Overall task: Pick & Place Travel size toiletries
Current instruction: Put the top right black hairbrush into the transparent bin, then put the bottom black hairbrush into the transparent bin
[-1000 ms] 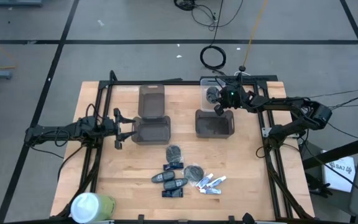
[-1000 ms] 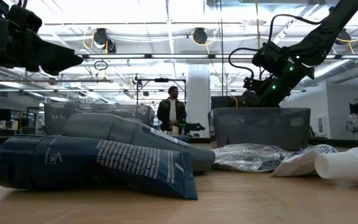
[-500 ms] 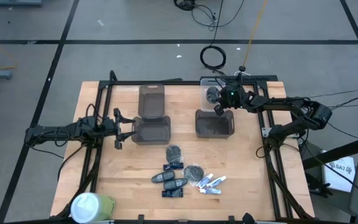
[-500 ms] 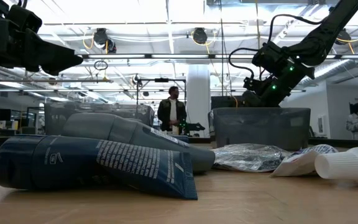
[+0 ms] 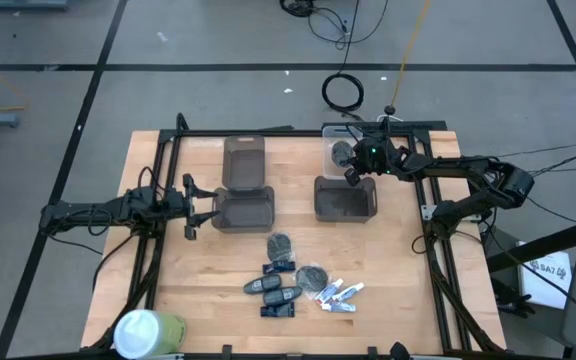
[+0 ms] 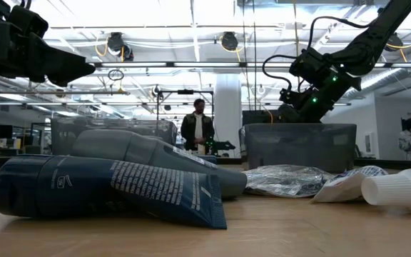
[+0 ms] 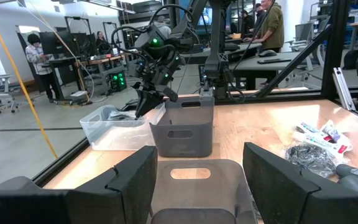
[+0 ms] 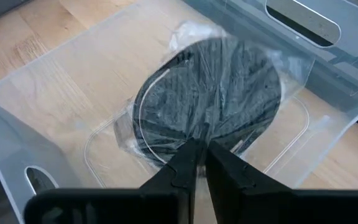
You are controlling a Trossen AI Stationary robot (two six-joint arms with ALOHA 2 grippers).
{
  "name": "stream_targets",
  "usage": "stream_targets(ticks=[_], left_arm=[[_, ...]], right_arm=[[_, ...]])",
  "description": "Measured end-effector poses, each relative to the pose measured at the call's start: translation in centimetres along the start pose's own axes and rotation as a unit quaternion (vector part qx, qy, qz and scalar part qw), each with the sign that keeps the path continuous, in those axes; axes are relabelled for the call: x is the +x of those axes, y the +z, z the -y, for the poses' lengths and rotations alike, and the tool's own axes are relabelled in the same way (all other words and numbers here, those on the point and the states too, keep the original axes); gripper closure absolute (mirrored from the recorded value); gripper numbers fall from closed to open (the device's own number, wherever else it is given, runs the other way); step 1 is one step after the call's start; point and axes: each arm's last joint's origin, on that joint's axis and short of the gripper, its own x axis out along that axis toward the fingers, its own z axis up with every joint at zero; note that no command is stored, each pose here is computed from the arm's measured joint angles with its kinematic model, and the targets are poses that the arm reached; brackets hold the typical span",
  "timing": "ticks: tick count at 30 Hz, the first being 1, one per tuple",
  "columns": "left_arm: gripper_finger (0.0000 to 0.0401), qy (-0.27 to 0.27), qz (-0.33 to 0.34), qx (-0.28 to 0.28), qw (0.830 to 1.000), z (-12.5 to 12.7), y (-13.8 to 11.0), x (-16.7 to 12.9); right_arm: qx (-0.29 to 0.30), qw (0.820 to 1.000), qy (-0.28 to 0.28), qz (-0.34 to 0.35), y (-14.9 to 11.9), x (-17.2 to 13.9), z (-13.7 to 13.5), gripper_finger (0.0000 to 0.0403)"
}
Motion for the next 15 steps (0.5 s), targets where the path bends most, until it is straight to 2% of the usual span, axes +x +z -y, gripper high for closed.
stream_targets(ticks=[15], left_arm=[[0.0167,0.000,0.000,0.000,1.000,0.00,0.01,0.00]], right_arm=[[-0.003,1.000,0.001,0.011,0.21,0.00,-0.01,0.0319]])
